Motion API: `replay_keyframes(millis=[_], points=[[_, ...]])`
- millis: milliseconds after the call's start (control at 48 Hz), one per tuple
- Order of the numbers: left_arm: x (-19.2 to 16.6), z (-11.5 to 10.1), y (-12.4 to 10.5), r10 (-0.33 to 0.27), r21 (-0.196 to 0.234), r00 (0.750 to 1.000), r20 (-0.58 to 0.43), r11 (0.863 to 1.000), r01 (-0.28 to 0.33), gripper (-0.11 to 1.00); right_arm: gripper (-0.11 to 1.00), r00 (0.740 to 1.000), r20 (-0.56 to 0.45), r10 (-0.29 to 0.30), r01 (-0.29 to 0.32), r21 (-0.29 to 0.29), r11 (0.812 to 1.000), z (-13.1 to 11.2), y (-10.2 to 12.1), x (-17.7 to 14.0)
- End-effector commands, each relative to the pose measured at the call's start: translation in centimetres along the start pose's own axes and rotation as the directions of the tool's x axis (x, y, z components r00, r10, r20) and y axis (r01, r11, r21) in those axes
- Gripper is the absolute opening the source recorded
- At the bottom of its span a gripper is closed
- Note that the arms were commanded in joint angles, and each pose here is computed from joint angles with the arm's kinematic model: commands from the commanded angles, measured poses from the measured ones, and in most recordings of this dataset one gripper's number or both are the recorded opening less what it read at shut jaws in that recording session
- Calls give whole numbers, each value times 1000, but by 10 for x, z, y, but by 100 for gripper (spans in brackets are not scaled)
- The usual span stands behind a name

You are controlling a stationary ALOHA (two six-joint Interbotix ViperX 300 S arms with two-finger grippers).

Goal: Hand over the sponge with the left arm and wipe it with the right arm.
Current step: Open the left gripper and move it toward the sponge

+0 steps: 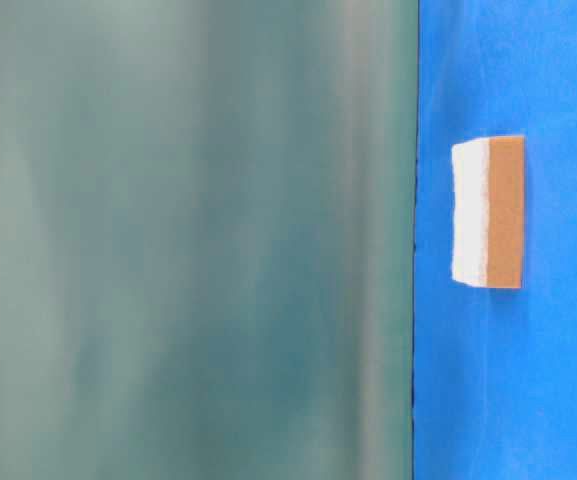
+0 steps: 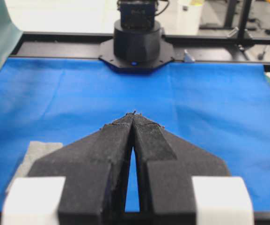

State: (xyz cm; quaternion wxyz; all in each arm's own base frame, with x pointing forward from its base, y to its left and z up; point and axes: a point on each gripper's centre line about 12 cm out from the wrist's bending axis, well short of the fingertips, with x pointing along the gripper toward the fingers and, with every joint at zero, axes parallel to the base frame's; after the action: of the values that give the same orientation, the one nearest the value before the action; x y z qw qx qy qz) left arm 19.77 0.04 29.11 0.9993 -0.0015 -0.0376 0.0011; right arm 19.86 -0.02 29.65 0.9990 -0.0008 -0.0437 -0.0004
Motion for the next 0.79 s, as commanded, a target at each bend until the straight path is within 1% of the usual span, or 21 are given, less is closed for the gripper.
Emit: replay_keyframes(millis=[0, 125, 229, 354, 626, 667, 688, 771], points=[[4, 5, -3, -13, -23, 1000, 8, 1000, 13, 0, 0, 1000, 21, 6, -6, 2, 1000, 8, 1, 3], [4, 5, -3, -10, -16, 1000, 11, 1000, 10, 0, 0, 1000, 11, 6, -6, 4, 1000, 11, 1, 6], [6, 5, 2, 12, -17, 1000, 11, 1000, -12, 0, 0, 1000, 14, 6, -6, 2, 1000, 13, 1, 7], [9, 3, 10, 54, -17, 999, 2, 998, -54, 0, 0, 1000, 12, 6, -6, 4, 1000, 13, 1, 8], [29, -15, 34, 152, -5, 986, -68, 988, -152, 1, 0, 1000, 17, 6, -6, 2, 1000, 13, 1, 8], [33, -17, 37, 163, 0, 984, -75, 987, -163, 5, 0, 1000, 17, 6, -6, 2, 1000, 13, 1, 8], [35, -18, 38, 167, 1, 983, -77, 986, -168, 9, 0, 1000, 17, 6, -6, 4, 1000, 13, 1, 8], [44, -23, 45, 189, 7, 978, -92, 982, -189, 31, 0, 1000, 17, 6, -6, 2, 1000, 13, 1, 8]])
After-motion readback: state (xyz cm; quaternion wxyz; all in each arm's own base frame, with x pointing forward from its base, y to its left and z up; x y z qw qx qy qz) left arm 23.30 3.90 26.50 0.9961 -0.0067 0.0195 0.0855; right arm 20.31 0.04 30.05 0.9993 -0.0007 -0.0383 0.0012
